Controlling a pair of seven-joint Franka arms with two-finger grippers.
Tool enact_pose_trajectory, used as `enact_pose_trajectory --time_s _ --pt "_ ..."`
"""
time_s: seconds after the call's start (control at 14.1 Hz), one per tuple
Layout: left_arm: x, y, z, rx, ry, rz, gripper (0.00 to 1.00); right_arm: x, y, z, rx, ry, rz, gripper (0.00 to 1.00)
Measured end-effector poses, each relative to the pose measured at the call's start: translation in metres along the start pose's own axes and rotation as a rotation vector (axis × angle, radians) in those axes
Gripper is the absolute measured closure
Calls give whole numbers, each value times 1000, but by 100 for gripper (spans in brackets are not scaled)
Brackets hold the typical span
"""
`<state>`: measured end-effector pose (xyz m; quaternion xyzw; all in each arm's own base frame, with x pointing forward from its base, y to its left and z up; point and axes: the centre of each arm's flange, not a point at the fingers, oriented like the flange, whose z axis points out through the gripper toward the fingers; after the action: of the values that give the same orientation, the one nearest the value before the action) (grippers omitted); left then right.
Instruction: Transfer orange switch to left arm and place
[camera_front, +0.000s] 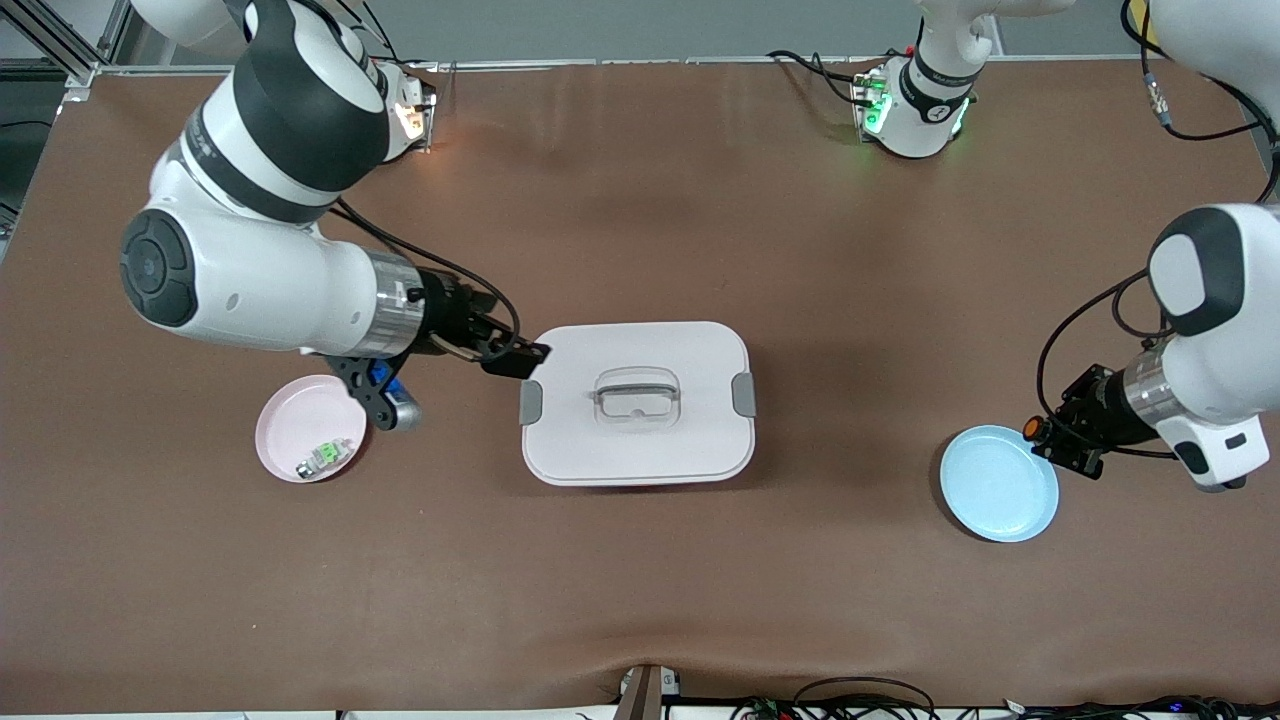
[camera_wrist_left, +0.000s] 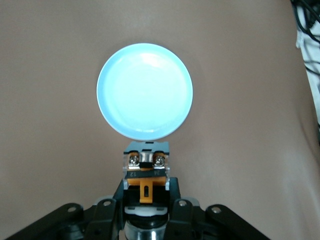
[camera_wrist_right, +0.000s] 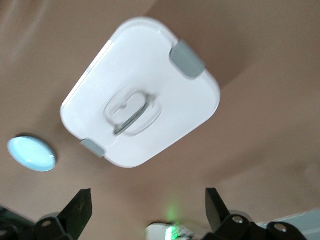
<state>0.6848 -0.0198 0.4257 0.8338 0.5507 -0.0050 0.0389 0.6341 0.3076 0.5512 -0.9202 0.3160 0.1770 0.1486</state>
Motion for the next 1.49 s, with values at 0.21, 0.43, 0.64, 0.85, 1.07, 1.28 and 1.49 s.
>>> enact_pose_trajectory --time_s 0.21,0.43,0.64,0.85,1.07,1.28,1.49 --pt "20 1 33 10 18 -68 66 23 27 -19 -145 140 -244 0" --pt "36 1 65 14 33 -172 66 36 49 -40 -285 228 -435 0" --pt "41 5 103 15 43 -259 66 63 75 -62 -361 243 -559 0" --pt "44 5 139 35 44 -292 66 105 111 -89 -404 242 -661 0" --pt "43 4 155 49 43 -297 66 139 147 -114 -411 230 -721 0" --pt "39 7 168 47 50 -310 66 163 176 -131 -404 225 -725 0" --pt "36 8 187 58 85 -316 66 184 204 -146 -393 226 -701 0"
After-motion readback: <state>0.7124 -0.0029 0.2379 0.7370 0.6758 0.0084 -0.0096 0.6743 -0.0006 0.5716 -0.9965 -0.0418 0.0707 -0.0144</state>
